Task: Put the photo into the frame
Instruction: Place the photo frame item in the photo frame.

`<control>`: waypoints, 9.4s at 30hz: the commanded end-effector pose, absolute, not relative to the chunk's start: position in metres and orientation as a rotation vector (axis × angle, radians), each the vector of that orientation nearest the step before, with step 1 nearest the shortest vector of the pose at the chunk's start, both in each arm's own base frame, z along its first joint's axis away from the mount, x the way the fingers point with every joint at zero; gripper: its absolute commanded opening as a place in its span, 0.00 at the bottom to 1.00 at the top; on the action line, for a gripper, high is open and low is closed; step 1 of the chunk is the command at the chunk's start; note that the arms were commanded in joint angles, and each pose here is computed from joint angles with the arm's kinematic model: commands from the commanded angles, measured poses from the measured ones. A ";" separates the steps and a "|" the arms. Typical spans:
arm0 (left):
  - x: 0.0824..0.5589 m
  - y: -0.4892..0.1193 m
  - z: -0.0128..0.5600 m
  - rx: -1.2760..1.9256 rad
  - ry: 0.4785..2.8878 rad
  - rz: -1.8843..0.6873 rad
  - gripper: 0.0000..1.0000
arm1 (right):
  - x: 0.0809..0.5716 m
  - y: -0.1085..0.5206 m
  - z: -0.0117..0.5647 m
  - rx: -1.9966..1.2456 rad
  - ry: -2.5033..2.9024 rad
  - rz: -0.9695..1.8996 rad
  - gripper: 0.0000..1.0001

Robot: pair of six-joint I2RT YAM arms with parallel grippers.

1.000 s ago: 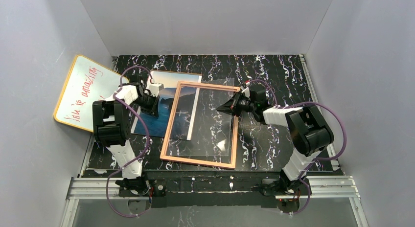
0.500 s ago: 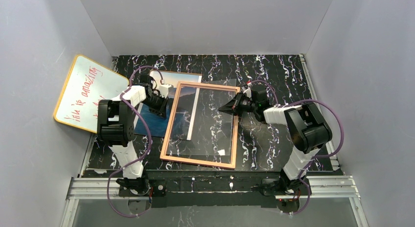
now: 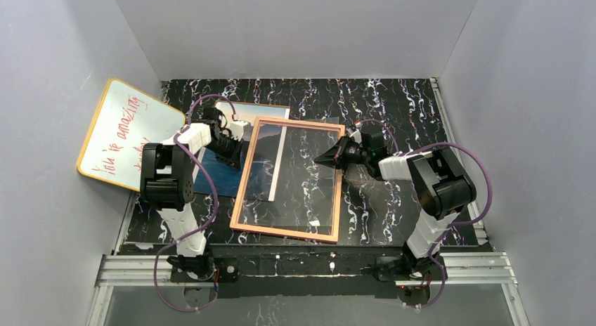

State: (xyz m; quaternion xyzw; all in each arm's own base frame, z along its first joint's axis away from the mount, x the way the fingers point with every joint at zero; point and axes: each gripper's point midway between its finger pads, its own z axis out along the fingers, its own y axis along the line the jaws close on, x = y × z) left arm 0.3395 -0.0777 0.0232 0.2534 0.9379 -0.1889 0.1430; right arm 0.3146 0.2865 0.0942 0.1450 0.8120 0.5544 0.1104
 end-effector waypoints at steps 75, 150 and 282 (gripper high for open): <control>0.316 -0.088 0.009 0.830 2.761 -0.547 0.00 | 0.327 0.291 0.137 0.262 2.130 1.712 0.01; 0.305 -0.094 0.012 0.867 2.753 -0.616 0.00 | 0.322 0.352 0.166 0.300 2.094 1.763 0.01; 0.300 -0.084 0.002 0.795 2.786 -0.651 0.00 | 0.309 0.288 0.077 0.205 2.543 1.045 0.59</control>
